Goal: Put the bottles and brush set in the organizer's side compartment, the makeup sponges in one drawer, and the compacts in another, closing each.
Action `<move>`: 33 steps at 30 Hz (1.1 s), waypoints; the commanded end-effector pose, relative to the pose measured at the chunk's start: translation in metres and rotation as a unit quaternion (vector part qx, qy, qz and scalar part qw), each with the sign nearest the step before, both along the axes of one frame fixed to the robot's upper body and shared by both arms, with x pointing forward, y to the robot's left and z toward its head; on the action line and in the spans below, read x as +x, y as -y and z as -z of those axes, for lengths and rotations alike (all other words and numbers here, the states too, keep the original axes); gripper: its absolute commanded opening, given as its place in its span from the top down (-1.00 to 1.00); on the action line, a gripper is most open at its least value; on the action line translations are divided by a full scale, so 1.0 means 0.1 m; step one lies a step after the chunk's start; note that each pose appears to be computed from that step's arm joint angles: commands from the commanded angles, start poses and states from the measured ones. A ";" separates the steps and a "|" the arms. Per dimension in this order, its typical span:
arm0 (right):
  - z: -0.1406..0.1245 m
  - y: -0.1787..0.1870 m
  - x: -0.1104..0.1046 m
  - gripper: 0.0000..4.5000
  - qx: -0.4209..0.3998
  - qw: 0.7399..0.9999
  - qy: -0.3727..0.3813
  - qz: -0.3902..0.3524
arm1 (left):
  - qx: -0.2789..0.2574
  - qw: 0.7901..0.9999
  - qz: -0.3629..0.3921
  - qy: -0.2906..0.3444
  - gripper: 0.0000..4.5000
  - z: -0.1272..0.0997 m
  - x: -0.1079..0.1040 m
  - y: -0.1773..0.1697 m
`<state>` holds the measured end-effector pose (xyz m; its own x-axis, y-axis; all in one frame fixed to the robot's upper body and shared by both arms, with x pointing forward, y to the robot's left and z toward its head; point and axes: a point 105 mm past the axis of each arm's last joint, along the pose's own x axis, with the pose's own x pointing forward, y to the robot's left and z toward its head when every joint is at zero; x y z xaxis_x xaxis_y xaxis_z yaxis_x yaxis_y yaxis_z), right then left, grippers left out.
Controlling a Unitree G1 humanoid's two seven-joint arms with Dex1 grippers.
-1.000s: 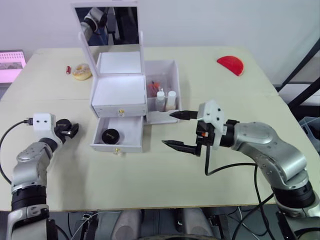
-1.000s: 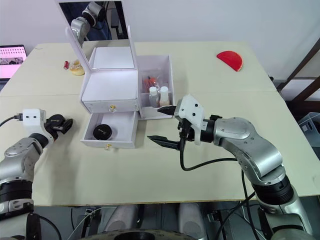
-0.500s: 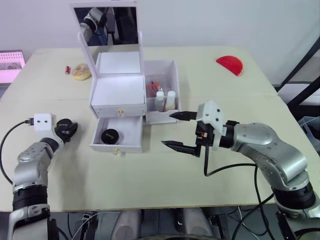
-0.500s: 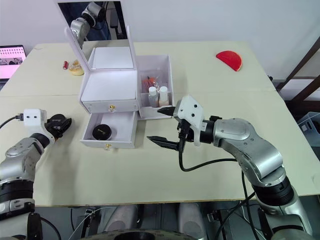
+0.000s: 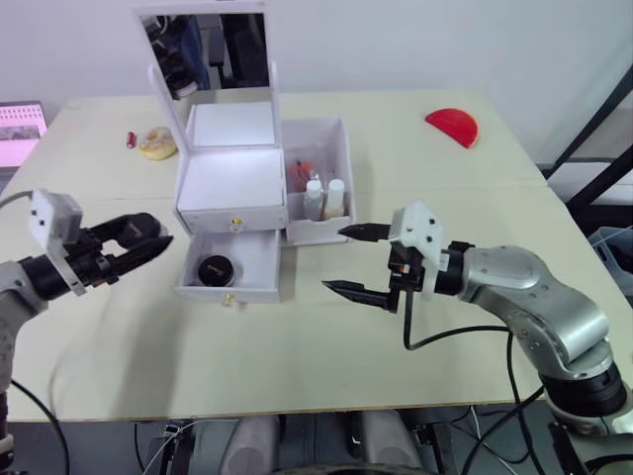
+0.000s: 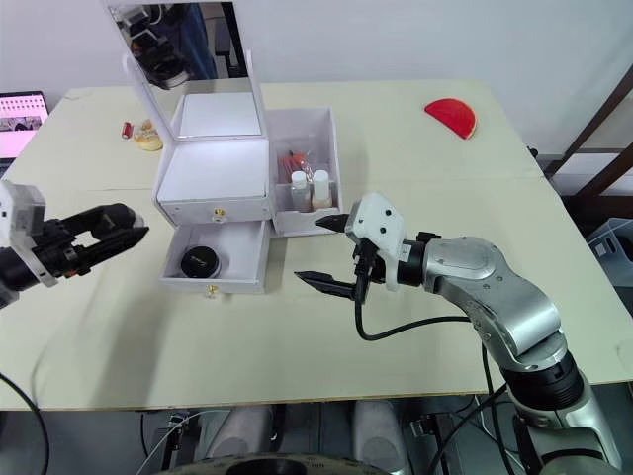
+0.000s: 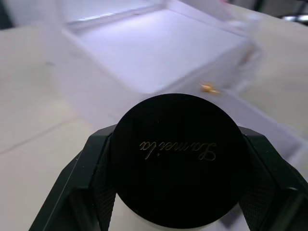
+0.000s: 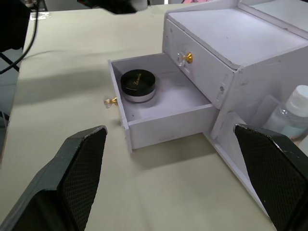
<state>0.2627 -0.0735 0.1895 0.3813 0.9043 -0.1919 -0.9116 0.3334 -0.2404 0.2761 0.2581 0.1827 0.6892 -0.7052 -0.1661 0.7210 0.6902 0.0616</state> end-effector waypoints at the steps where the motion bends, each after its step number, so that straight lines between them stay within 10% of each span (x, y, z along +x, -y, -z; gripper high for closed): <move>1: -0.07 0.01 0.00 -1.00 0.002 1.000 0.020 0.002 | 0.012 0.997 0.070 0.010 -0.19 -0.07 0.05 0.24; 11: -0.28 0.02 -0.20 -1.00 0.033 0.999 0.016 -0.028 | 0.030 0.979 0.198 -0.023 -0.19 0.21 0.13 0.79; 31: -0.38 0.03 -0.26 -1.00 0.041 0.999 0.016 -0.019 | 0.052 0.976 0.212 -0.013 -0.19 0.38 0.29 0.89; 33: -0.37 0.03 -0.26 -1.00 0.040 0.999 0.015 -0.016 | 0.044 0.976 0.214 -0.015 -0.65 0.37 0.28 0.91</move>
